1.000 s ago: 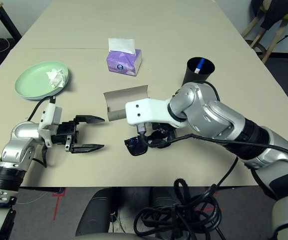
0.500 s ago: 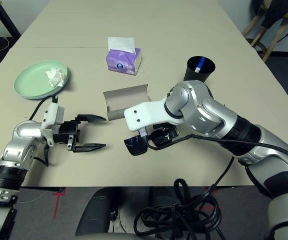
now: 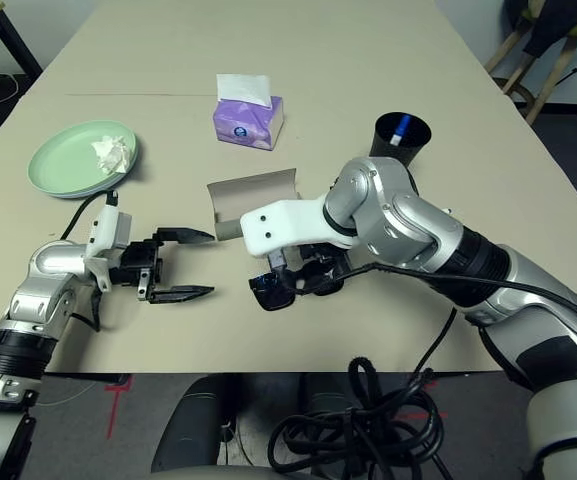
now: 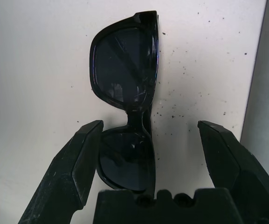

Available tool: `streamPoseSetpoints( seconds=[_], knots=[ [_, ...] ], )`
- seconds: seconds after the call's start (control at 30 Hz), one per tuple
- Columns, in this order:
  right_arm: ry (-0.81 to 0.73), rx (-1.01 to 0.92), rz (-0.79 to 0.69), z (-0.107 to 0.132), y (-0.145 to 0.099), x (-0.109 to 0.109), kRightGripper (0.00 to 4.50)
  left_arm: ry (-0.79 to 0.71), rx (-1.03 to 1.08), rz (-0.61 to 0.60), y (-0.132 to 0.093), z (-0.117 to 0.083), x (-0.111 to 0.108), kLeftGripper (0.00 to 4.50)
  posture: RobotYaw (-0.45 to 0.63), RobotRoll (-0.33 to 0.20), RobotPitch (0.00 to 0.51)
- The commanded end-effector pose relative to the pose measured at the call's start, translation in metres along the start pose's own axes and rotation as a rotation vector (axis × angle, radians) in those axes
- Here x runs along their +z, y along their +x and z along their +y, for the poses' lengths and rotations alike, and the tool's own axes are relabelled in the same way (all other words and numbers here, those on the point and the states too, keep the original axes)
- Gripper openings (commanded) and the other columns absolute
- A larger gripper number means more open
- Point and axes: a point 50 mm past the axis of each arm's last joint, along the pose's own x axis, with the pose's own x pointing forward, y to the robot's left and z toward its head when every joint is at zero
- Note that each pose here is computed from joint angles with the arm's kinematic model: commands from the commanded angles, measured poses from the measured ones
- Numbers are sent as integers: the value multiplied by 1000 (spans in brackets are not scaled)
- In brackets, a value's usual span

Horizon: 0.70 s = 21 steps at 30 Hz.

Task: Organize and tidy the items on the table.

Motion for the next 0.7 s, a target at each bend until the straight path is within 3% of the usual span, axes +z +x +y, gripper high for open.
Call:
streamPoseSetpoints(
  seconds=[0.03,0.7],
  knots=[
    [-17,16,31,-1,3,4,4500,15,-18,7,4,-1,-1,4455,94,0,160],
    [-47,55,74,-2,12,9,4500,19,-10,4,6,1,-2,4455,84,0,156]
  ],
)
